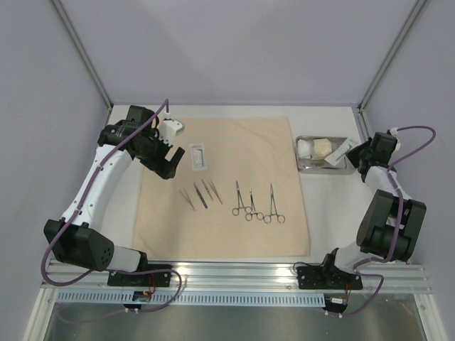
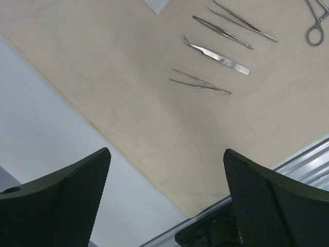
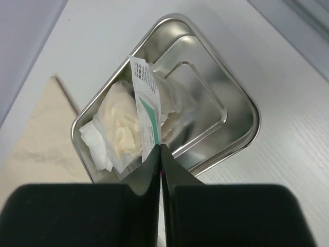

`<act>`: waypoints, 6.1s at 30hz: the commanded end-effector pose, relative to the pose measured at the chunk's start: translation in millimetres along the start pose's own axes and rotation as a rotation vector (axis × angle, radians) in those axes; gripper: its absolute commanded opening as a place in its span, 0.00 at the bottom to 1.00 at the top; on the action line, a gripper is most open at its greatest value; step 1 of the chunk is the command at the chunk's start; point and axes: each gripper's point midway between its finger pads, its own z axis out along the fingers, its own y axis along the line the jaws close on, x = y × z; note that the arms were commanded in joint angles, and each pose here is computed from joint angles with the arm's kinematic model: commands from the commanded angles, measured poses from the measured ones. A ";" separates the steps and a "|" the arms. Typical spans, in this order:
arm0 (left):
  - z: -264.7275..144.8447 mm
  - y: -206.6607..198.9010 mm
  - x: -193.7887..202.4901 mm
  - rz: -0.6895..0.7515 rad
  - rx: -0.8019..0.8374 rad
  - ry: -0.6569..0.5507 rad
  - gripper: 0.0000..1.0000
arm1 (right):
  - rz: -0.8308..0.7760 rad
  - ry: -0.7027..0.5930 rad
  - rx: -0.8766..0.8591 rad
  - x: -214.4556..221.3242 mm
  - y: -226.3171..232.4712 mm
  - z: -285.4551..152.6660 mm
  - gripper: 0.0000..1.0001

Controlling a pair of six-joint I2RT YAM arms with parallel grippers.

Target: Prepare the surgical pack

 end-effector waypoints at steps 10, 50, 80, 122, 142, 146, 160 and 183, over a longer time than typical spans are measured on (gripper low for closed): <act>-2.5 -4.8 -5.3 0.009 0.025 -0.024 1.00 | -0.479 0.248 0.166 -18.1 -30.0 12.5 0.00; 7.6 -2.0 -5.3 0.003 0.039 0.015 1.00 | -0.831 0.392 0.183 -10.6 -43.8 82.8 0.13; 136.9 29.3 -87.8 -0.280 -0.136 0.084 0.91 | -0.684 -0.152 0.010 -17.3 133.1 -77.7 0.55; 207.5 25.7 -105.5 -0.365 0.115 0.004 0.00 | -0.780 0.023 -0.338 75.6 185.6 -106.4 0.56; 168.5 10.1 -110.8 -0.272 0.172 -0.085 0.00 | -0.743 0.337 -0.767 209.7 260.3 -105.4 0.63; 150.8 1.6 -120.0 -0.255 0.206 -0.139 0.00 | -0.701 0.392 -0.848 225.6 272.9 -107.5 0.68; 177.5 30.5 -110.2 -0.294 0.043 0.013 0.16 | -0.532 0.538 -0.761 284.5 294.3 -62.8 0.64; 237.9 34.0 -69.1 -0.357 0.028 0.158 0.20 | -0.335 0.820 -0.606 406.1 289.3 -5.1 0.42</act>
